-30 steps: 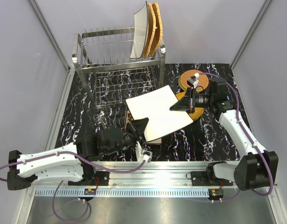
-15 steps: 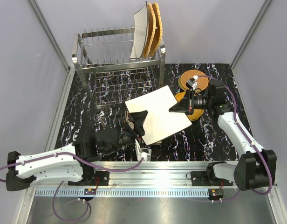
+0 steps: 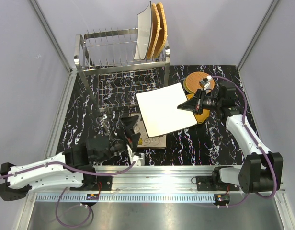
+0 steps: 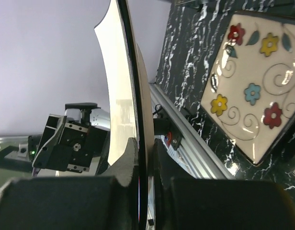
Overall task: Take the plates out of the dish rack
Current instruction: Place the plate on the table
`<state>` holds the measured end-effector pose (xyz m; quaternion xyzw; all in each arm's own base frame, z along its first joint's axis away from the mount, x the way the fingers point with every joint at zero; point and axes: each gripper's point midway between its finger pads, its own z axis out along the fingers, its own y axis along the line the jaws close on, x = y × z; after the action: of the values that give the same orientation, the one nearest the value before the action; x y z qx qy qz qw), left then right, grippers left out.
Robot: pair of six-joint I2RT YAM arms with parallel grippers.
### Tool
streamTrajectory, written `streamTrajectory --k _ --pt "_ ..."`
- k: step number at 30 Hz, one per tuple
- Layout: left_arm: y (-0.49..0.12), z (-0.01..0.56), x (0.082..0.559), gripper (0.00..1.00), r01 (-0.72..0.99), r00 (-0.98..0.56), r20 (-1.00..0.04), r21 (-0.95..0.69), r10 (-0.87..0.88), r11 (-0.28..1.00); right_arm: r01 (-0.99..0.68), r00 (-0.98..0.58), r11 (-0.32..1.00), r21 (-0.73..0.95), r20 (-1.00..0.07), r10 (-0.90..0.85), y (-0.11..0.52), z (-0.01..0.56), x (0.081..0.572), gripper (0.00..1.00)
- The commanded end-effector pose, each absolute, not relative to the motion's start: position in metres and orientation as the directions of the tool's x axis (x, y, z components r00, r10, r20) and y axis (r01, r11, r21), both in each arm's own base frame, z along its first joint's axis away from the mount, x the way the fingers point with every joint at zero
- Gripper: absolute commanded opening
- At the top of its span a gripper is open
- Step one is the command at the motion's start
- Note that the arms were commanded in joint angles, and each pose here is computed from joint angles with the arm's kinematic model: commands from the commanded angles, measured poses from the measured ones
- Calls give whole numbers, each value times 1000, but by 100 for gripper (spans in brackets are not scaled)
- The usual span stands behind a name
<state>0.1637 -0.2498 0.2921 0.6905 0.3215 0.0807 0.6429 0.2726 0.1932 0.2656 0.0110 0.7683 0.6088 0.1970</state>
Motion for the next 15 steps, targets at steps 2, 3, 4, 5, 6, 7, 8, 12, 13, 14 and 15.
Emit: streamTrajectory --k 2,3,4,5,6,7,8,12,13,14,15 --pt "-224 288 165 99 401 709 -373 911 598 92 -298 -885 286 911 -375 274 189 277 279 0" --pt "-217 288 165 99 410 696 -385 906 606 105 -285 -881 308 908 -375 290 188 273 283 0" --pt "-215 289 165 99 413 689 -392 903 610 114 -279 -878 321 905 -376 295 188 270 284 0" --pt "-212 295 165 99 413 682 -405 901 610 136 -273 -870 348 897 -384 309 186 264 288 0" --pt "-210 298 166 99 416 673 -416 897 611 152 -263 -871 357 896 -380 312 186 261 288 0" --pt "-207 302 167 99 422 657 -434 889 617 176 -254 -870 370 894 -378 317 185 256 289 0" --pt "-205 311 168 99 422 647 -452 883 614 206 -253 -860 401 881 -394 325 184 250 292 0" --pt "-201 339 175 99 447 571 -571 819 590 360 -225 -865 450 864 -389 315 191 233 286 0" --pt "-202 342 179 99 447 546 -586 808 599 383 -217 -871 455 864 -382 308 196 227 282 0" --pt "-201 349 181 99 448 532 -604 795 593 408 -209 -868 457 865 -380 321 196 227 280 0" --pt "-196 364 183 99 445 497 -656 755 568 482 -206 -854 472 857 -393 340 197 225 284 0"
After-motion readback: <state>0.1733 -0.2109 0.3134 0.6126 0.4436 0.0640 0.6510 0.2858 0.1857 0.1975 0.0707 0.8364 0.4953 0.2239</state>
